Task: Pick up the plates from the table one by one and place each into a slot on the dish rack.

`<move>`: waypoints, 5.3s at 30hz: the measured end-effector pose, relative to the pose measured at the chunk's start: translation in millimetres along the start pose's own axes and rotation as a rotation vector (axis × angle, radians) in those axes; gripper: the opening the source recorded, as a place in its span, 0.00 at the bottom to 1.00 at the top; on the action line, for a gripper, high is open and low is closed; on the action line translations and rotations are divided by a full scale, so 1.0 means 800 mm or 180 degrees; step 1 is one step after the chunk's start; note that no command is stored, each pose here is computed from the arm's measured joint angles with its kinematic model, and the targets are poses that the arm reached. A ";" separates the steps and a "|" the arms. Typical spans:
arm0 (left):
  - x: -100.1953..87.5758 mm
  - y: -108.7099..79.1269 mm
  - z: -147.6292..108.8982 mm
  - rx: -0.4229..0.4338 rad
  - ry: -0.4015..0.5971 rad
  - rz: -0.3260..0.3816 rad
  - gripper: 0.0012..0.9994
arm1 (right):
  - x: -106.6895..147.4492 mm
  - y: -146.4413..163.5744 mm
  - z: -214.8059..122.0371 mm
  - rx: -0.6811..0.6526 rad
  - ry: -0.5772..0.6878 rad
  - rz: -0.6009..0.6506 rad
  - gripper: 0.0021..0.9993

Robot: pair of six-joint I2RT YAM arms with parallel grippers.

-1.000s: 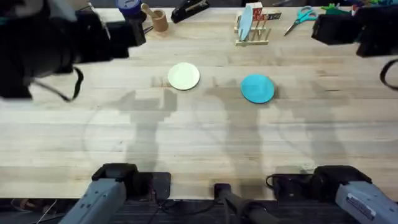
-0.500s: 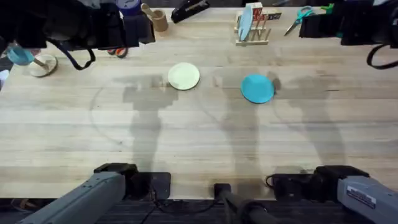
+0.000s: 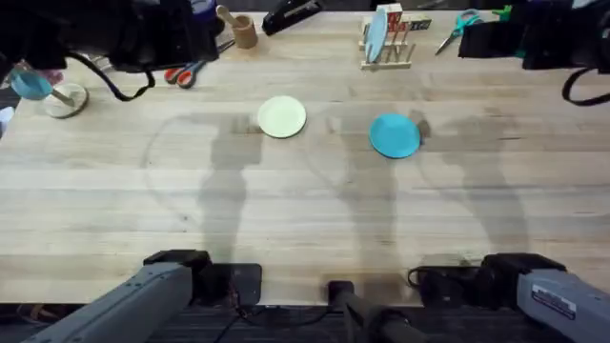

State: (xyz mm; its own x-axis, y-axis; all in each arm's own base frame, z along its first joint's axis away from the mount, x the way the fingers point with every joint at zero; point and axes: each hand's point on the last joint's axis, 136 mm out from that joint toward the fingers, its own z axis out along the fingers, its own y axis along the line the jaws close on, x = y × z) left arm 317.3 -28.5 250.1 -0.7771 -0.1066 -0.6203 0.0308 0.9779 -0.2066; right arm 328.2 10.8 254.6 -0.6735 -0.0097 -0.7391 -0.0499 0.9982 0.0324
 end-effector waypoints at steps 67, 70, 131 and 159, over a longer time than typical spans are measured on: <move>0.117 -0.005 0.260 0.2119 0.1484 -0.0469 0.04 | 0.000 0.000 0.000 0.0000 -0.0004 0.0000 1.00; 0.118 -0.005 0.260 0.2118 0.1486 -0.0468 0.04 | 0.000 0.000 0.001 -0.0001 0.0004 0.0021 1.00; 0.117 -0.005 0.261 0.2117 0.1482 -0.0465 0.04 | 0.122 0.352 0.235 -0.2084 0.1392 0.1104 1.00; 0.114 -0.002 0.261 0.2114 0.1450 -0.0466 0.04 | 0.153 0.371 0.231 -0.2030 0.1773 0.1393 0.09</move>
State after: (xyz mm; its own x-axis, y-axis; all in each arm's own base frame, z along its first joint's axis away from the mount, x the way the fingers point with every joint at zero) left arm 377.5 -77.7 35.6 -0.9769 -0.0015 -0.2135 0.1641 0.6341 -0.7556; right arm 367.1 316.7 49.7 -0.9741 0.1664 -0.1531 0.0079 0.7015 0.7127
